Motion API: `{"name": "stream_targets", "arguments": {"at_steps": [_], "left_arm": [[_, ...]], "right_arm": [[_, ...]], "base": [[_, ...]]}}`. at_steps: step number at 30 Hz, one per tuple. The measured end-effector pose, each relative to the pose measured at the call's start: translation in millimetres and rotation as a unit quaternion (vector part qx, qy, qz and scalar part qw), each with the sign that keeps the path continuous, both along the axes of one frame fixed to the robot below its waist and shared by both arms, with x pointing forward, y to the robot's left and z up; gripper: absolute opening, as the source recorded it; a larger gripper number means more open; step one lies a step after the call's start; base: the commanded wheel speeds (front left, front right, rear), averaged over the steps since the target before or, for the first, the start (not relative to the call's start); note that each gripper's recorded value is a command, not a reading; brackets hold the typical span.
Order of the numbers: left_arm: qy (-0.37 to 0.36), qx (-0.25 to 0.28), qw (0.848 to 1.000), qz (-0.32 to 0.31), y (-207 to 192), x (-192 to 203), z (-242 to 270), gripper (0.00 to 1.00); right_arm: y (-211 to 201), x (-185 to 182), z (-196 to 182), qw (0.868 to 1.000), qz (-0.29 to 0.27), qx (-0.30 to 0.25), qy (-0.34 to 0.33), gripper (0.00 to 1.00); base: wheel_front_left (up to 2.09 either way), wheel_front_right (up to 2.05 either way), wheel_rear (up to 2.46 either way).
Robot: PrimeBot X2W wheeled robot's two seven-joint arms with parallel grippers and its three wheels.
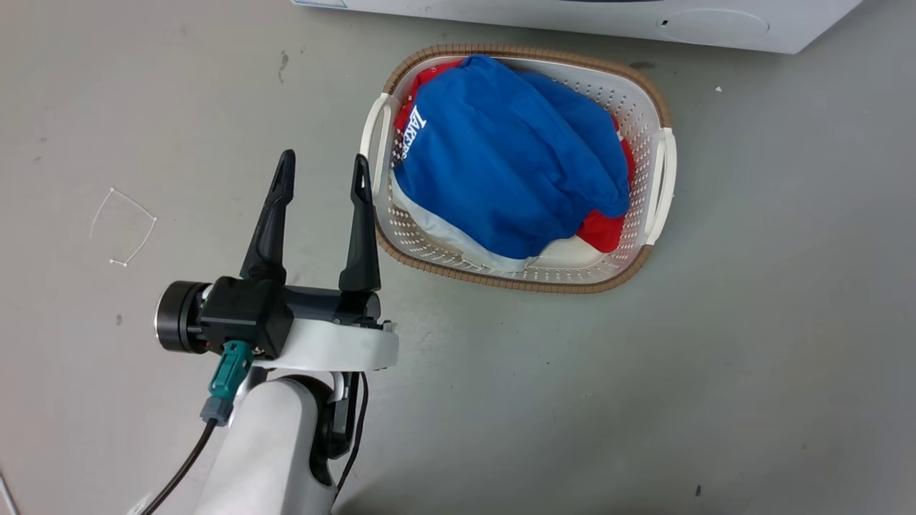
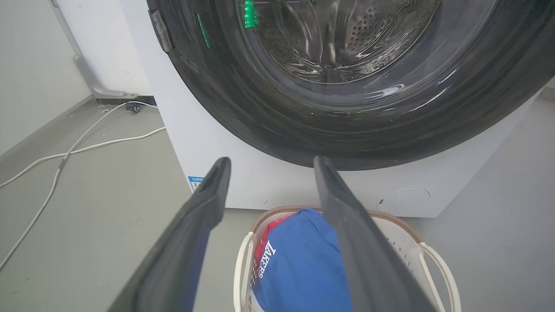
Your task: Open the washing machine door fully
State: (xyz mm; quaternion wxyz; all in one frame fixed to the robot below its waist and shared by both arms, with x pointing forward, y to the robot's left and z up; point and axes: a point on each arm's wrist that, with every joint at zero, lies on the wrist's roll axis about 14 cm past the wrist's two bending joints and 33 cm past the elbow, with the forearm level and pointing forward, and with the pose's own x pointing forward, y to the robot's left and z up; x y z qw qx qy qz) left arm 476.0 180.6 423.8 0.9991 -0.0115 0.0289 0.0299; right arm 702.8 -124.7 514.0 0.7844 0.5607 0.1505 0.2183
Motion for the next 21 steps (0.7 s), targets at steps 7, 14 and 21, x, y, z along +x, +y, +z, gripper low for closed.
{"name": "stream_targets", "arguments": {"at_steps": [7,14,21], "left_arm": [[0.002,-0.002,1.0,0.003,1.4,0.4,-1.4,1.0],[-0.007,-0.004,1.0,0.001,0.0,1.5,5.3,1.0],[-0.018,-0.005,1.0,-0.006,-4.5,2.1,14.6,1.0]], "right_arm": [[9.0,-1.0,-4.8,0.999,0.025,-0.019,0.006,0.0],[10.3,-17.1,-6.3,0.998,0.045,-0.043,0.012,0.0],[17.7,-40.5,-10.9,0.996,0.069,-0.056,0.023,0.0]], "base": [[0.0,0.0,0.0],[0.0,0.0,0.0],[0.0,0.0,0.0]]}}
